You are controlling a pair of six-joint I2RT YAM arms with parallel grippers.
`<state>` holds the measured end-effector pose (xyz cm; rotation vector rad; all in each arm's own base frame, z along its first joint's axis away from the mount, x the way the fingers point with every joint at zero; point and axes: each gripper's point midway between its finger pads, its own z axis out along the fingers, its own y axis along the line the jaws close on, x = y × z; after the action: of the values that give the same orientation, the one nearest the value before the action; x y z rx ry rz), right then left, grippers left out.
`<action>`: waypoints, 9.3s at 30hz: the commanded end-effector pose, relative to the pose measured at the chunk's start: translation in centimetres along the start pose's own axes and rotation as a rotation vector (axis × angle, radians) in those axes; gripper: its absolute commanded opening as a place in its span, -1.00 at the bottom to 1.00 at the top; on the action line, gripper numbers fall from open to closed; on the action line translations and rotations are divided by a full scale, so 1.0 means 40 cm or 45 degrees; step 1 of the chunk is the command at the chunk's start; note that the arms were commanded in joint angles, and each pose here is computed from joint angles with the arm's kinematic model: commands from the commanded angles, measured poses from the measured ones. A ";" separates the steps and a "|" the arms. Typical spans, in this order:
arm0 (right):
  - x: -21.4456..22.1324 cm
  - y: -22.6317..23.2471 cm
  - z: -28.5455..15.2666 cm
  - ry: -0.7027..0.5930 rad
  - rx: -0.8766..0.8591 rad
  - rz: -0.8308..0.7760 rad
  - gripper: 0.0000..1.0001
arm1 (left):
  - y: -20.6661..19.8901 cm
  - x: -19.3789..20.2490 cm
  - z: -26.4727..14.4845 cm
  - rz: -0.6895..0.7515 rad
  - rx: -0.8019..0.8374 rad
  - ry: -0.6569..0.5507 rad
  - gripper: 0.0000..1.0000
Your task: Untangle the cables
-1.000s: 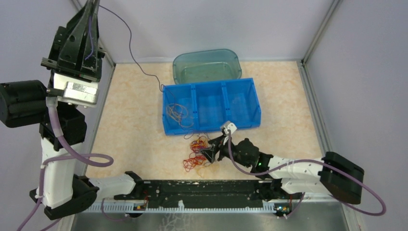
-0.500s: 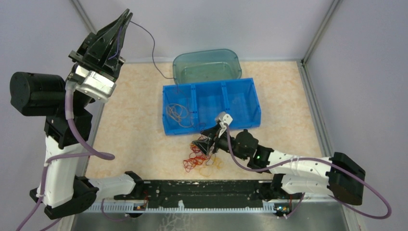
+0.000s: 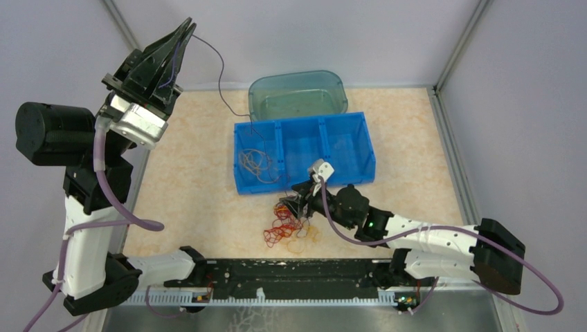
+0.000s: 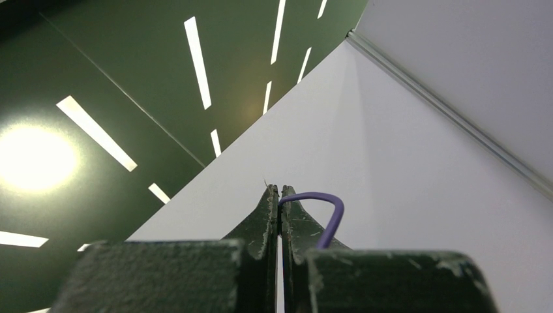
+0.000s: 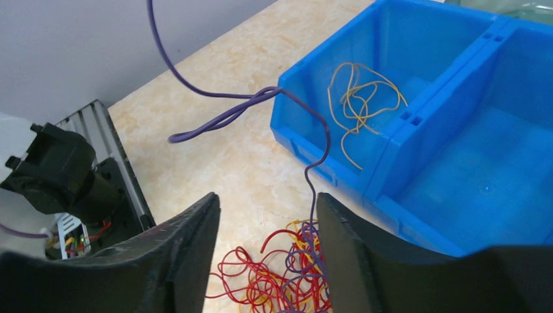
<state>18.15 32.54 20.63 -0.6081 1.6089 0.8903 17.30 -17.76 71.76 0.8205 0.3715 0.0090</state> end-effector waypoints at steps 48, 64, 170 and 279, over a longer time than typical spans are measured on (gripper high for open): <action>-0.382 0.124 -0.077 -0.472 -0.398 0.134 -1.00 | -0.790 0.181 -0.403 -1.353 1.145 0.640 -0.35; -0.436 0.169 -0.077 -0.519 -0.513 0.210 -1.00 | -0.855 0.177 -0.454 -1.494 1.198 0.647 -0.01; -0.339 -0.340 -0.260 -0.381 0.980 0.063 0.41 | -0.368 0.169 0.051 -1.031 0.449 0.166 -1.00; -0.163 -0.485 0.084 0.152 0.549 -0.053 0.33 | -0.727 0.735 -0.411 -1.092 0.679 1.392 0.99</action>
<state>34.33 19.75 17.75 -0.1512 1.9749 0.3296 38.80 -21.17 33.63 1.0005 1.7505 -0.3700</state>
